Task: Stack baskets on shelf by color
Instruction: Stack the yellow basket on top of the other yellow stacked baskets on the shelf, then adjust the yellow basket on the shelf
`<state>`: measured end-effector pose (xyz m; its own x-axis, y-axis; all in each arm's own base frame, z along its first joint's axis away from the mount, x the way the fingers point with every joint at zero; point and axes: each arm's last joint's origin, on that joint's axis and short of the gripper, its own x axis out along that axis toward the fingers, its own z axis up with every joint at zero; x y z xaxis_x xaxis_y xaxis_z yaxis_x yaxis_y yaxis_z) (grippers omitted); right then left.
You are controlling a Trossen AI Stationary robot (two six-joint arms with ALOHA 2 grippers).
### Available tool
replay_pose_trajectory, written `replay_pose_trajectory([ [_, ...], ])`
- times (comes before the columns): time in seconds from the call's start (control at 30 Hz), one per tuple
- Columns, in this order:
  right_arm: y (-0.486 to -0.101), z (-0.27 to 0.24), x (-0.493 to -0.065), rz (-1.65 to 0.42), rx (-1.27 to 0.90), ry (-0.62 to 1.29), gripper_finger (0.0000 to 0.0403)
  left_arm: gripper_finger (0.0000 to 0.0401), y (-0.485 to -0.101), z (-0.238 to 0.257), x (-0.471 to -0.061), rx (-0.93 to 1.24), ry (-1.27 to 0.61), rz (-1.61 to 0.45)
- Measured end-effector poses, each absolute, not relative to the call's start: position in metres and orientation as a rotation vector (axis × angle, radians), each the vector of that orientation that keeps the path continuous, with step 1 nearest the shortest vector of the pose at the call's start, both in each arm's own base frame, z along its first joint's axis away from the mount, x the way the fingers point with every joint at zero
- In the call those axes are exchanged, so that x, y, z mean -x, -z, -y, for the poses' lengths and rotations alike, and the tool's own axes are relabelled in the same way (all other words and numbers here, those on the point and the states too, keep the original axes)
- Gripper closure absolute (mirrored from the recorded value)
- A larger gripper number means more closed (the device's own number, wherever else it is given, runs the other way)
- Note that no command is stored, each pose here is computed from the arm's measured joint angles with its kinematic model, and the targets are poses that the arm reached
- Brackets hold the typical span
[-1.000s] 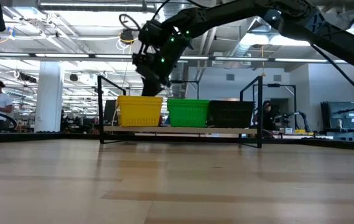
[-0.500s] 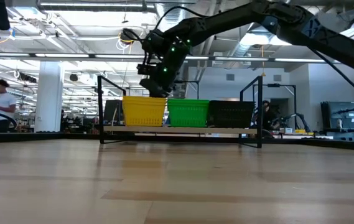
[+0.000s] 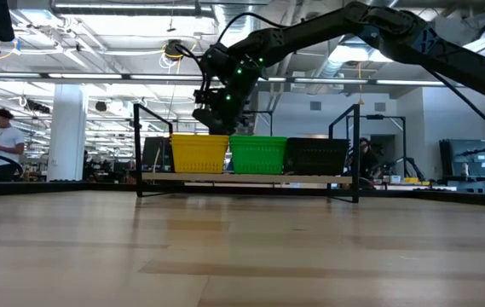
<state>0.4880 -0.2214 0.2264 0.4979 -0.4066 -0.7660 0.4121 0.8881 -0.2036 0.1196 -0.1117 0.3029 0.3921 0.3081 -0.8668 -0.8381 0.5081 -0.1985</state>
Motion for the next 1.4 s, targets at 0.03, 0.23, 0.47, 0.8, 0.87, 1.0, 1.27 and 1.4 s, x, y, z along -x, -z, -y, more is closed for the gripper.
replay_pose_trajectory([
  [0.03,-0.227,0.222,-0.489,-0.918,-0.008,0.498,0.0403,0.0401,-0.303,0.112,-0.12,0.709,-0.81,-0.88],
  [0.23,-0.236,0.212,-0.491,-0.89,-0.029,0.42,0.0403,0.0401,-0.303,0.111,-0.12,0.667,-0.789,-0.88],
  [0.47,-0.307,0.182,-0.47,-0.784,-0.052,0.186,0.0403,0.0401,-0.303,0.112,-0.121,0.573,-0.735,-0.896],
  [0.8,-0.451,0.114,-0.362,-0.665,0.02,0.089,0.0403,0.0401,-0.311,0.105,-0.117,0.38,-0.592,-0.859],
  [0.87,-0.477,0.096,-0.333,-0.62,0.024,0.076,0.0403,0.0401,-0.313,0.098,-0.111,0.365,-0.552,-0.84],
  [1.0,-0.52,0.058,-0.273,-0.522,-0.005,0.046,0.0403,0.0401,-0.305,0.08,-0.095,0.403,-0.459,-0.795],
  [1.27,-0.565,-0.011,-0.176,-0.332,-0.066,0.0,0.0403,0.0401,-0.261,0.052,-0.071,0.6,-0.172,-0.563],
  [1.4,-0.569,-0.036,-0.152,-0.297,-0.06,-0.064,0.0403,0.0401,-0.246,0.047,-0.067,0.638,-0.072,-0.402],
])
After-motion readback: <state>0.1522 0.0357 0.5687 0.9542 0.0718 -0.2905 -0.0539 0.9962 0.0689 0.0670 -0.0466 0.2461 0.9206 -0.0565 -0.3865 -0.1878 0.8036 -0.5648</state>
